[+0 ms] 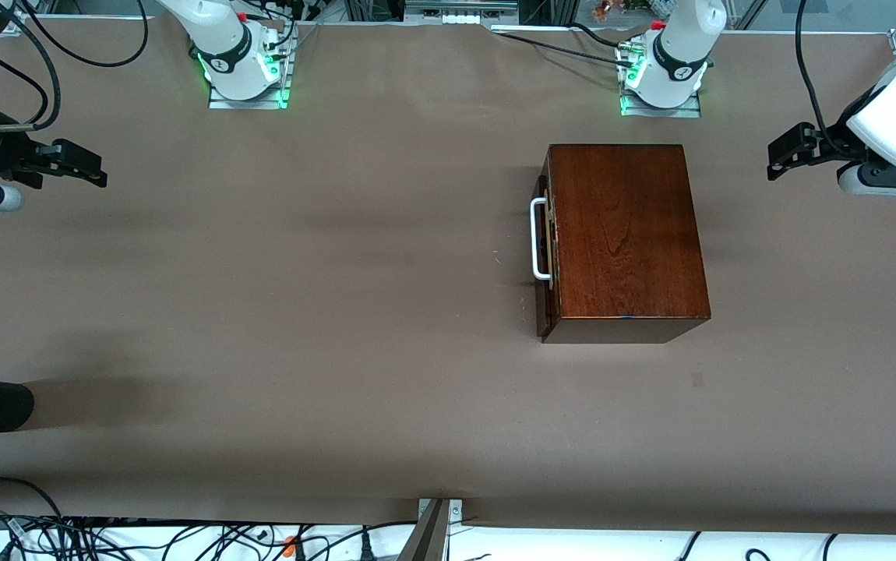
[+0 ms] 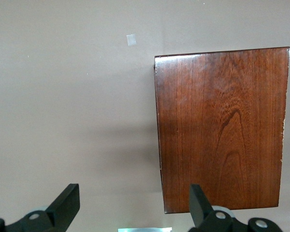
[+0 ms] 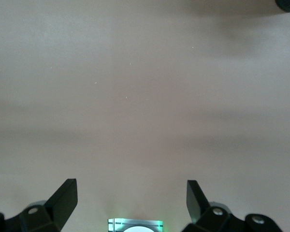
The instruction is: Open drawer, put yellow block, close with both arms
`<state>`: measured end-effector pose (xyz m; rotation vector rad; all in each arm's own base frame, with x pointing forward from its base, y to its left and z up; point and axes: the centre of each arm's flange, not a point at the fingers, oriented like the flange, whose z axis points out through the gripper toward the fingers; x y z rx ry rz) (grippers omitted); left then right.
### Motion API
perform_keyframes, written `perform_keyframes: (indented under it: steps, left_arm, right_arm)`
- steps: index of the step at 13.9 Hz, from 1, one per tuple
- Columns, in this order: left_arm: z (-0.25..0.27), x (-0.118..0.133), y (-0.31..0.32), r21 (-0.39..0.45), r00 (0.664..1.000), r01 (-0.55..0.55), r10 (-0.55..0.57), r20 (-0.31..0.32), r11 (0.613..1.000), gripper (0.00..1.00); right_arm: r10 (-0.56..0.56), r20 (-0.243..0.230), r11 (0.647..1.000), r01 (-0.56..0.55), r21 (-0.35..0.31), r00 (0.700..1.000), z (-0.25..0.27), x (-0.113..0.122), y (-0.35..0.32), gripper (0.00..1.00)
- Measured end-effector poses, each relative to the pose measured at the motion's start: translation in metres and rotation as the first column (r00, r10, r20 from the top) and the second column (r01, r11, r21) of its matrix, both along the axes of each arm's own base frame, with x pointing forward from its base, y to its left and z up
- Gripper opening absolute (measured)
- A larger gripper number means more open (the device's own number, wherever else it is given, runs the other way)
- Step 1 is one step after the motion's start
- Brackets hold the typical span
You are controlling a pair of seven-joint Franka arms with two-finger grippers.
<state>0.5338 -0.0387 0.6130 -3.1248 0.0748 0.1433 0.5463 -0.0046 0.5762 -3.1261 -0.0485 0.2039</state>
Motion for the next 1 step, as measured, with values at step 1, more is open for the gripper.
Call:
perform_keyframes:
  steps: [1]
  left_arm:
    - [0.0,0.0,0.0,0.0,1.0,0.0,0.0,0.0,1.0,1.0]
  right_arm:
    - [0.0,0.0,1.0,0.0,0.0,1.0,0.0,0.0,0.0,1.0]
